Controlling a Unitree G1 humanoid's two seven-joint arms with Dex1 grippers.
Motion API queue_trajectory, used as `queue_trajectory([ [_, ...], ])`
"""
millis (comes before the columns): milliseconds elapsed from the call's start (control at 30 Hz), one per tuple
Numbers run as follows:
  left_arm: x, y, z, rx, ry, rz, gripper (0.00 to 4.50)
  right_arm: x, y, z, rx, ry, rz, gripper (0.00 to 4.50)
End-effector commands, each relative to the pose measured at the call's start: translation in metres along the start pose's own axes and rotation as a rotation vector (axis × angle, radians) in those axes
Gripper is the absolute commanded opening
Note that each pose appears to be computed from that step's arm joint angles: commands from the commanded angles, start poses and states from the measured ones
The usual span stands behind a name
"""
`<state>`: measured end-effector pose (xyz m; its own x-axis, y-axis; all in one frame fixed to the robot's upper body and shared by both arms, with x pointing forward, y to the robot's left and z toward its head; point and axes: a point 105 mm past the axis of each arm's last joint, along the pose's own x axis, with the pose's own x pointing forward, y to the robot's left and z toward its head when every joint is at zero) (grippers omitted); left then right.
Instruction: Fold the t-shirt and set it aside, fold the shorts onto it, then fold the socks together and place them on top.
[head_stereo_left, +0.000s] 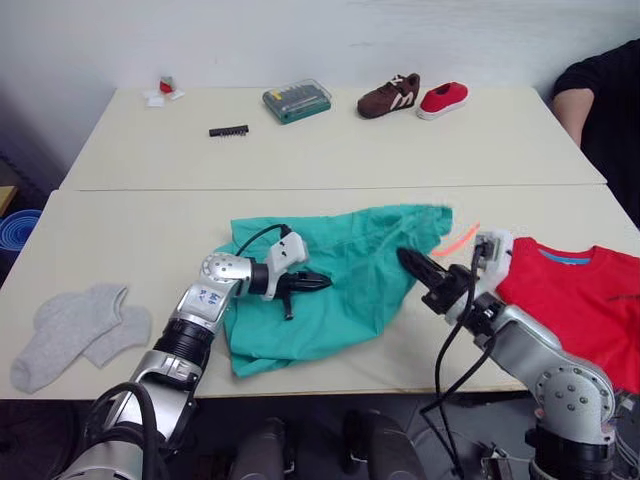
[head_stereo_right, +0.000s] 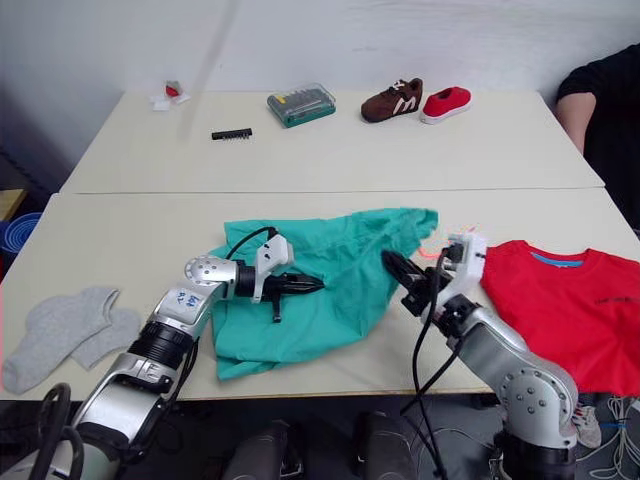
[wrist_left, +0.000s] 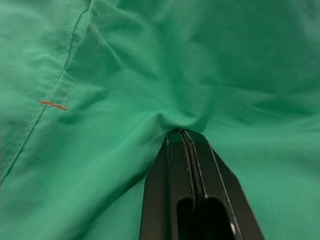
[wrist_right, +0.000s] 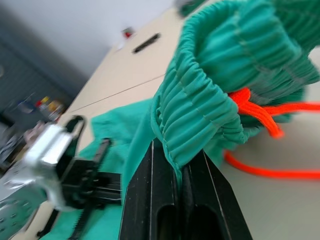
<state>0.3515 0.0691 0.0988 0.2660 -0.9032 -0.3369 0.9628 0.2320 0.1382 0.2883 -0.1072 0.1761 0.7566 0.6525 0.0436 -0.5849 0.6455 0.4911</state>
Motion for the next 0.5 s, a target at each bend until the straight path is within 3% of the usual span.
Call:
queue_trajectory([
  [33, -0.002, 0.006, -0.006, -0.015, 0.02, 0.052, 0.0, 0.018, 0.032, -0.005, -0.086, 0.09, 0.166, 0.01],
  [133, -0.005, 0.008, -0.002, -0.01, 0.005, 0.077, 0.0, 0.03, 0.034, -0.016, -0.159, 0.169, 0.2, 0.01],
  [267, -0.035, 0.021, 0.019, -0.036, -0.079, 0.188, 0.0, 0.049, 0.053, -0.025, -0.292, 0.243, 0.36, 0.01],
  [400, -0.045, 0.016, 0.008, -0.028, -0.034, 0.209, 0.0, 0.059, 0.062, -0.032, -0.385, 0.285, 0.46, 0.01],
  [500, -0.057, 0.016, 0.018, -0.086, -0.106, 0.24, 0.0, 0.068, 0.065, -0.038, -0.459, 0.318, 0.512, 0.01],
])
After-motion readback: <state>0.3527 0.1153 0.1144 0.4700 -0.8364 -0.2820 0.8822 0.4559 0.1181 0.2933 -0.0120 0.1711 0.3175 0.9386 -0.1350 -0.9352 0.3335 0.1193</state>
